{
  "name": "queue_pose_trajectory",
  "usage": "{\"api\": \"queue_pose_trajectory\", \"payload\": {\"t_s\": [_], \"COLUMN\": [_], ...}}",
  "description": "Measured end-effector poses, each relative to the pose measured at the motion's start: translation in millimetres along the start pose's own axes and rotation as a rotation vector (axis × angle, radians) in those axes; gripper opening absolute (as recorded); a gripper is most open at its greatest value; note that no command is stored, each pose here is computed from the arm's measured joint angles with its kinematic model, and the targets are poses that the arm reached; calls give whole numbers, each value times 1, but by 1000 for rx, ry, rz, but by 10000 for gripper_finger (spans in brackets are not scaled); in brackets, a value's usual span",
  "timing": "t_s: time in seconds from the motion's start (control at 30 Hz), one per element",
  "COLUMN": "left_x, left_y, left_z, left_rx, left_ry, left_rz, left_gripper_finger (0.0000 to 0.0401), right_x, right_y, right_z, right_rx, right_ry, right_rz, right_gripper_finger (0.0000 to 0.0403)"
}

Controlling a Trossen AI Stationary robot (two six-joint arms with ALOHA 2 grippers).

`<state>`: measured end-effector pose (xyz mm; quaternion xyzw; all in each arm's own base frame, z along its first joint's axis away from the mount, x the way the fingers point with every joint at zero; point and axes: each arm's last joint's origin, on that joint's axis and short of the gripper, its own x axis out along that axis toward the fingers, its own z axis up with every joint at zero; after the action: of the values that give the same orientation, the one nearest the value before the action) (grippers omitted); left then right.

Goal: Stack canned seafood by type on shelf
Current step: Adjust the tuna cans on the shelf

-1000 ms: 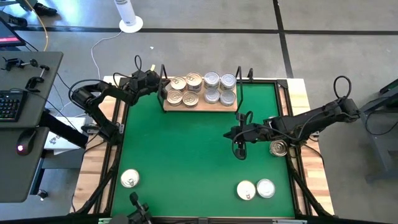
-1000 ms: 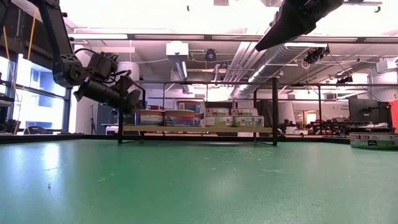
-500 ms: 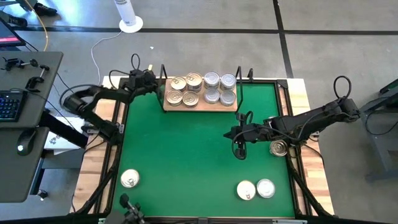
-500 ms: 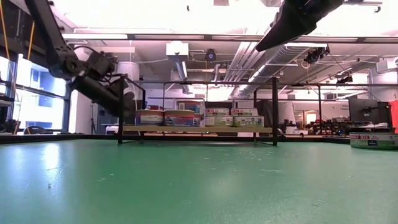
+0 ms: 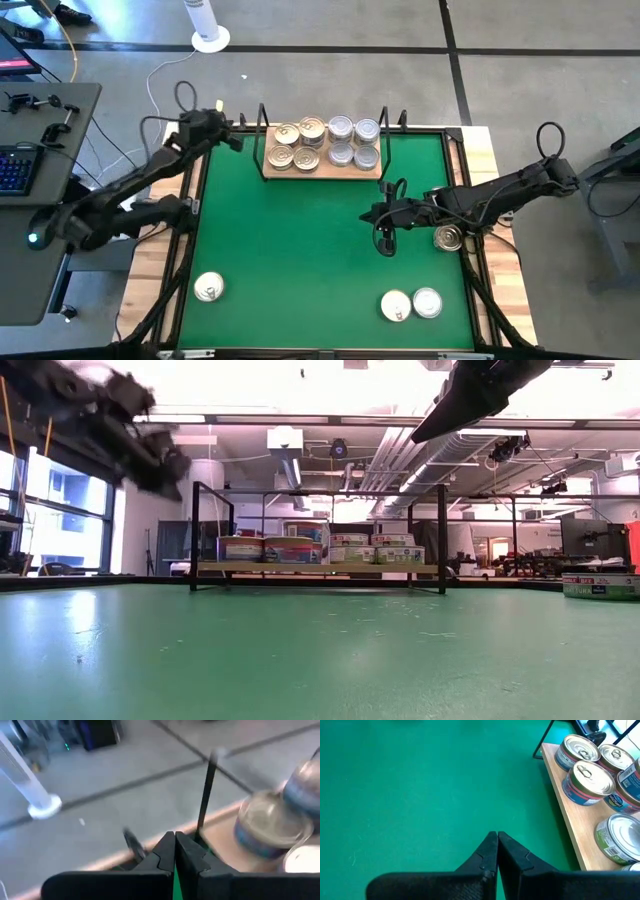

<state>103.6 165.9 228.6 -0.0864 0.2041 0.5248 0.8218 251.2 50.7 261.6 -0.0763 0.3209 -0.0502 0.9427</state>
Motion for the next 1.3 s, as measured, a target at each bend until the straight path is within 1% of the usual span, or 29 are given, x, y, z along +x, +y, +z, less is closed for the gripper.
{"api": "queue_pose_trajectory", "payload": {"t_s": [0.07, 0.13, 0.2, 0.27, 0.33, 0.4, 0.53, 0.6, 0.73, 0.83, 0.93, 1.03, 1.17, 1.3], "left_x": [-20, -40, -58, -71, -76, -74, -54, -40, -6, 14, 30, 41, 54, 62], "left_y": [-3, -9, -18, -31, -49, -71, -116, -136, -166, -183, -194, -201, -205, -202], "left_z": [18, 35, 51, 63, 69, 70, 63, 62, 55, 55, 52, 52, 47, 44], "left_rx": [8, 19, 54, 95, 139, 187, 304, 346, 432, 472, 492, 498, 498, 502], "left_ry": [-76, -153, -218, -241, -208, -136, 56, 159, 374, 458, 534, 578, 643, 649], "left_rz": [0, -41, -136, -261, -364, -439, -493, -488, -440, -401, -364, -326, -278, -214], "left_gripper_finger": [0, 0, 0, 0, 0, 0, 0, 0, 0, 0, 0, 0, 0, 0], "right_x": [0, 0, 0, 0, 0, 0, 0, 0, 0, 0, 0, 0, 0, 0], "right_y": [0, 0, 0, 0, 0, 0, 0, 0, 0, 0, 0, 0, 0, 0], "right_z": [0, 0, 0, 0, 1, 2, 5, 5, 5, 4, 3, 2, 1, 1], "right_rx": [0, -1, -1, -2, -7, -10, -24, -25, -25, -28, -28, -24, -12, -13], "right_ry": [0, 0, -1, -3, -11, -25, -46, -47, -46, -39, -26, -15, -10, -9], "right_rz": [0, 0, 0, 0, 0, 0, 0, 0, 0, 0, 0, 1, 1, 1], "right_gripper_finger": [0, 0, 0, 0, 0, 0, 0, 0, 0, 0, 0, 0, 0, 0]}}
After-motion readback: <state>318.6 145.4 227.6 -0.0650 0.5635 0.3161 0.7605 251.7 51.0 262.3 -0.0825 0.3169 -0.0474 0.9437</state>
